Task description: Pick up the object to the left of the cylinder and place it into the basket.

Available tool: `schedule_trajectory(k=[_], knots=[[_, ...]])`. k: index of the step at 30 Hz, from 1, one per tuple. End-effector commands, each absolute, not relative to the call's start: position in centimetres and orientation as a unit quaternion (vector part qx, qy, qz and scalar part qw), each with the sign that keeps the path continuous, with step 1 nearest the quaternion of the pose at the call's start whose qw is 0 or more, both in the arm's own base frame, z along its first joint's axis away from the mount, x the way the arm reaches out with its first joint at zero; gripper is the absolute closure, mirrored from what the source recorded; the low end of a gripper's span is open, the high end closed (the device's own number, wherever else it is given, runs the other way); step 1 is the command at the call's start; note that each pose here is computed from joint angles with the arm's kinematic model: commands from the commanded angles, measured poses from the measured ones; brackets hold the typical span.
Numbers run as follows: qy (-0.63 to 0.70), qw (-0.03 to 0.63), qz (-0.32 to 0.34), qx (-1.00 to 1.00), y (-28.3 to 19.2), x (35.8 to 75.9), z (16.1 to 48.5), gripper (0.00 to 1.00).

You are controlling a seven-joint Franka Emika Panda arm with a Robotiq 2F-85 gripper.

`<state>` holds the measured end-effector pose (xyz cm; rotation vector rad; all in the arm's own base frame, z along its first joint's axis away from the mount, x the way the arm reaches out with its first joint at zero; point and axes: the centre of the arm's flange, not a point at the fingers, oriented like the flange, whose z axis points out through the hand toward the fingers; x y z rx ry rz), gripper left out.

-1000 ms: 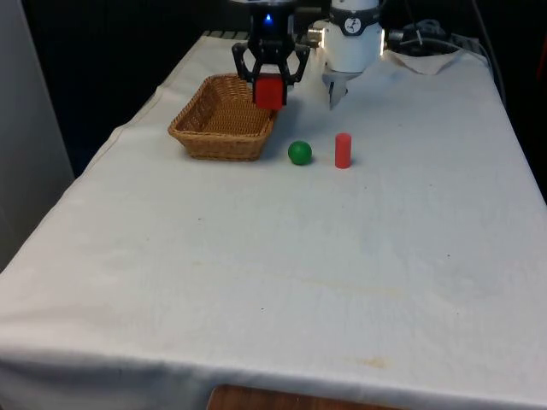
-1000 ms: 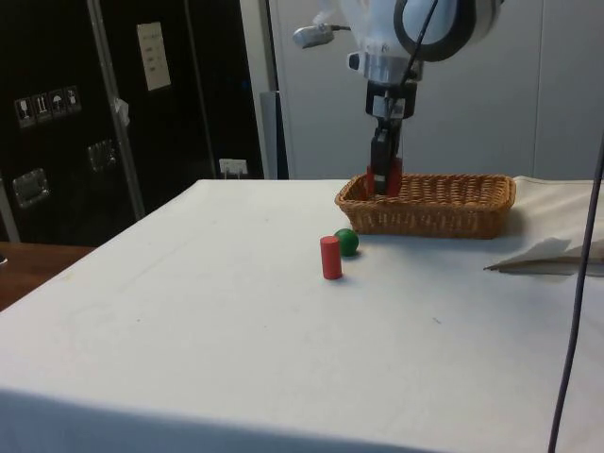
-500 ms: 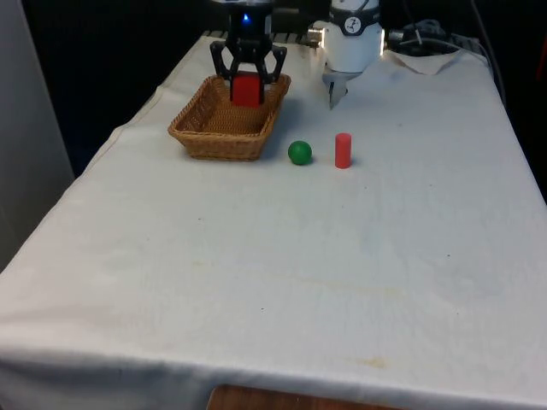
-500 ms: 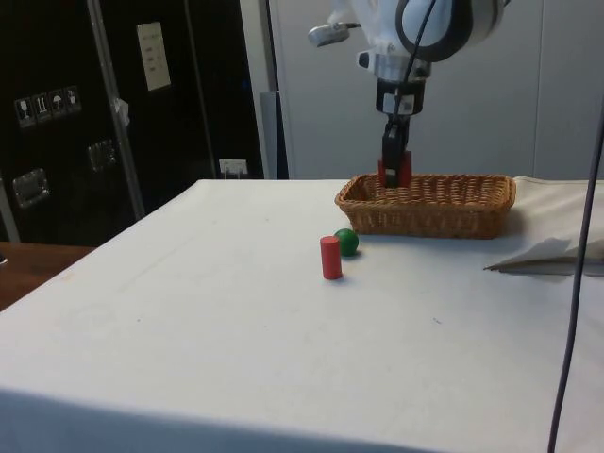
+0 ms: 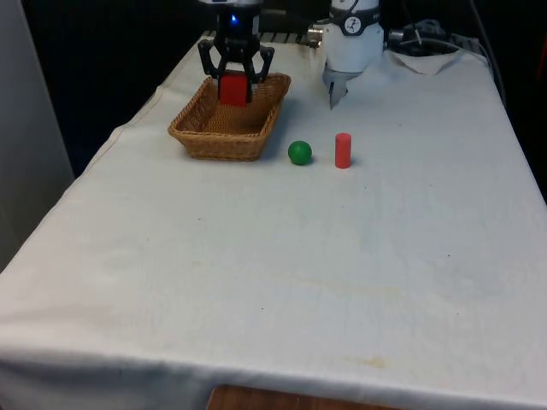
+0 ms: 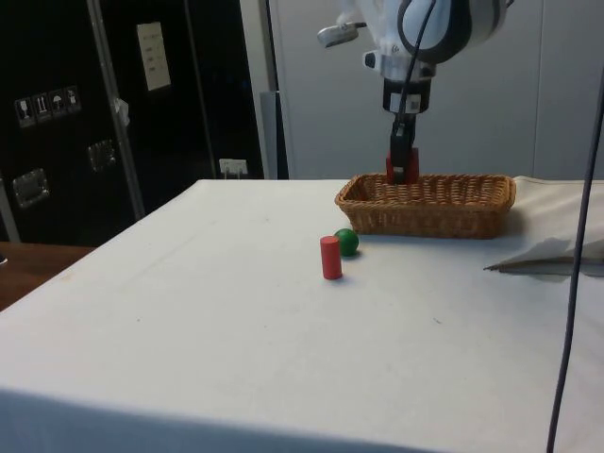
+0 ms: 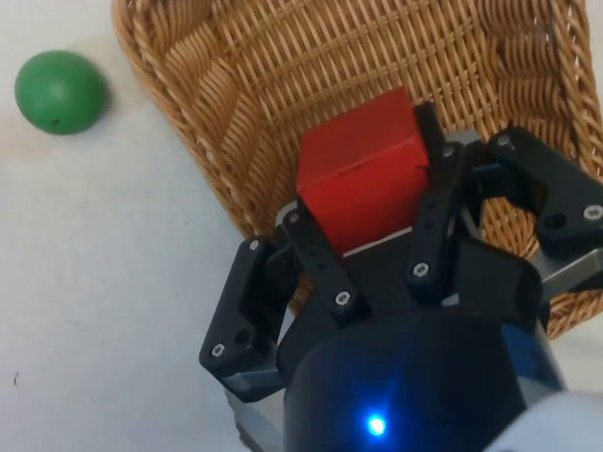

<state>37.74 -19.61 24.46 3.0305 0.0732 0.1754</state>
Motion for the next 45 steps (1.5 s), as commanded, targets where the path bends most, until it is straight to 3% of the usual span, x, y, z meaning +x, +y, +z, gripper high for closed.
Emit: schedule_trajectory(k=[1,45], knots=[[0.024,0.054,0.059,0.997,-19.6,37.8,24.4,1.0],[0.027,0.059,0.036,0.997,-19.2,37.4,23.2,1.0]])
